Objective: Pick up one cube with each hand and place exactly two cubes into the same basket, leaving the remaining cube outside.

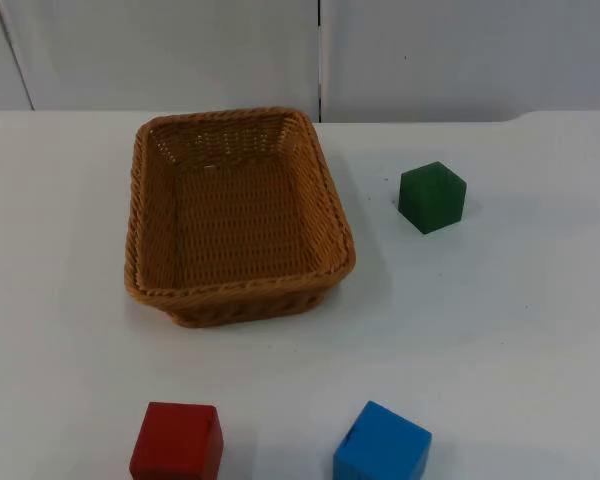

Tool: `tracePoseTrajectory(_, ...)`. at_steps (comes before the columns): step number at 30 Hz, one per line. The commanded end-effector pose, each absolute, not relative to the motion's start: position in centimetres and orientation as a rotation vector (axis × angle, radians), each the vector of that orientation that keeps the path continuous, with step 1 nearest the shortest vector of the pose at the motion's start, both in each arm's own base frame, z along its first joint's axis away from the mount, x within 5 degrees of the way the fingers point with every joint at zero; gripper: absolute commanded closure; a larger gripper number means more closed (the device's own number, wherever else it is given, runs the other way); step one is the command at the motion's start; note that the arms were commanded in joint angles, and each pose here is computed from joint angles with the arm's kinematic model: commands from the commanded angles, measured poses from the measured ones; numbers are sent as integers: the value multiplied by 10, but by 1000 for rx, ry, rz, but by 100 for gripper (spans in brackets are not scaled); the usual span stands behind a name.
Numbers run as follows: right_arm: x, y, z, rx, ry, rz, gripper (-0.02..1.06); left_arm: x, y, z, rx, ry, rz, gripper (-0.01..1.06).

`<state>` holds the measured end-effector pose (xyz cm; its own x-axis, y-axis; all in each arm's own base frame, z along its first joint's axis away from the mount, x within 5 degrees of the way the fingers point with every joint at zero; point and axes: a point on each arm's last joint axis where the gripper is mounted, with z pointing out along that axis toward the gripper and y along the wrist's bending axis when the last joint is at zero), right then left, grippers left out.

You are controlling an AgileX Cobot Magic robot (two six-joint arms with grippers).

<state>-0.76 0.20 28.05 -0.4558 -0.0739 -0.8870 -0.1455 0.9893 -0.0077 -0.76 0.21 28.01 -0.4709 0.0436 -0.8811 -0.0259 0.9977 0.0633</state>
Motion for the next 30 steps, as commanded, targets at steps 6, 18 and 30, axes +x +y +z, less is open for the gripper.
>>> tracePoseTrajectory(6, -8, 2, 280, -145, 2045, 82, -1, -6, 1, 282, 8, 2022, 65, 0)
tracePoseTrajectory(18, -8, 2, 281, -144, 2039, 79, -1, -6, 0, 282, 8, 2022, 52, 0)
tracePoseTrajectory(30, 8, 3, 285, -147, 2114, 76, -1, -6, -1, 281, 10, 2030, 27, 0)
